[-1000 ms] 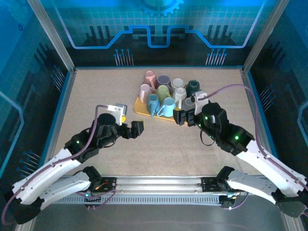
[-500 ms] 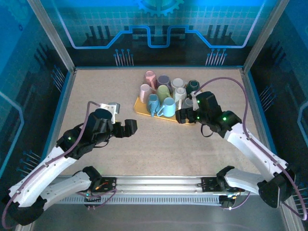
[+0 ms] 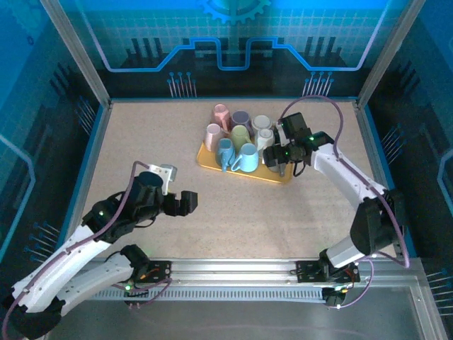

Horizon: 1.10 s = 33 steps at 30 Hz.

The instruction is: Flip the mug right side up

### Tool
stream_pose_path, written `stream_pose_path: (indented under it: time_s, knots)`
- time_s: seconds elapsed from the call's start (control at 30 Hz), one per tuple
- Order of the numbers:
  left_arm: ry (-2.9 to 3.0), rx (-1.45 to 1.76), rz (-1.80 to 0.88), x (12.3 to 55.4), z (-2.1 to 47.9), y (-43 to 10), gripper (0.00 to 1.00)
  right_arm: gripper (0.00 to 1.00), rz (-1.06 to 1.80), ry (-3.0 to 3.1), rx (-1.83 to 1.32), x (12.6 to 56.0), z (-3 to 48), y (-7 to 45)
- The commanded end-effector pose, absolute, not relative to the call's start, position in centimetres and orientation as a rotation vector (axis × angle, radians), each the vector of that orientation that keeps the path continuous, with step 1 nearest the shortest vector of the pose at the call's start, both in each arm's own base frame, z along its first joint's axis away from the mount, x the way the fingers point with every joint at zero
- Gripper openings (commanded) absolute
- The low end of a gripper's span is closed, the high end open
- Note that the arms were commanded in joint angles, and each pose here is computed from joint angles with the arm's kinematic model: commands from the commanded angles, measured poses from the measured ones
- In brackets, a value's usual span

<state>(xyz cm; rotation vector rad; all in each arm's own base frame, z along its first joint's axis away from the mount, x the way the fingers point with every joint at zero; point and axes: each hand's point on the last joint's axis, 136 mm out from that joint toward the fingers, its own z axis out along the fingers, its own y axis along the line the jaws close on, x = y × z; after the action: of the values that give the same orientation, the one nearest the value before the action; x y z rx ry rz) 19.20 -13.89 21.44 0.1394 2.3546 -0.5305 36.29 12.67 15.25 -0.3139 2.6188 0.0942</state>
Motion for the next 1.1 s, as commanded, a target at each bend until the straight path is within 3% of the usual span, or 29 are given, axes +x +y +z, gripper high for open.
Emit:
stream_pose_path:
  time_s: [0.0, 0.4, 0.8, 1.07]
  knots:
    - [2.342, 0.193, -0.574, 18.8, 21.6, -14.5, 0.99, 0.89, 0.131, 2.709, -0.363, 36.2, 13.0, 12.3]
    - [2.308, 0.213, -0.578, 19.3, 21.7, -14.9, 0.99, 0.60, 0.171, 2.746, -0.260, 39.0, 9.1, 11.3]
    - [2.317, 0.222, -0.557, 19.6, 21.4, -14.8, 0.99, 0.44, 0.172, 2.778, -0.234, 39.4, 6.9, 10.9]
    - [2.315, 0.218, -0.540, 19.7, 21.3, -14.6, 0.99, 0.23, 0.170, 2.774, -0.219, 39.5, 6.5, 10.7]
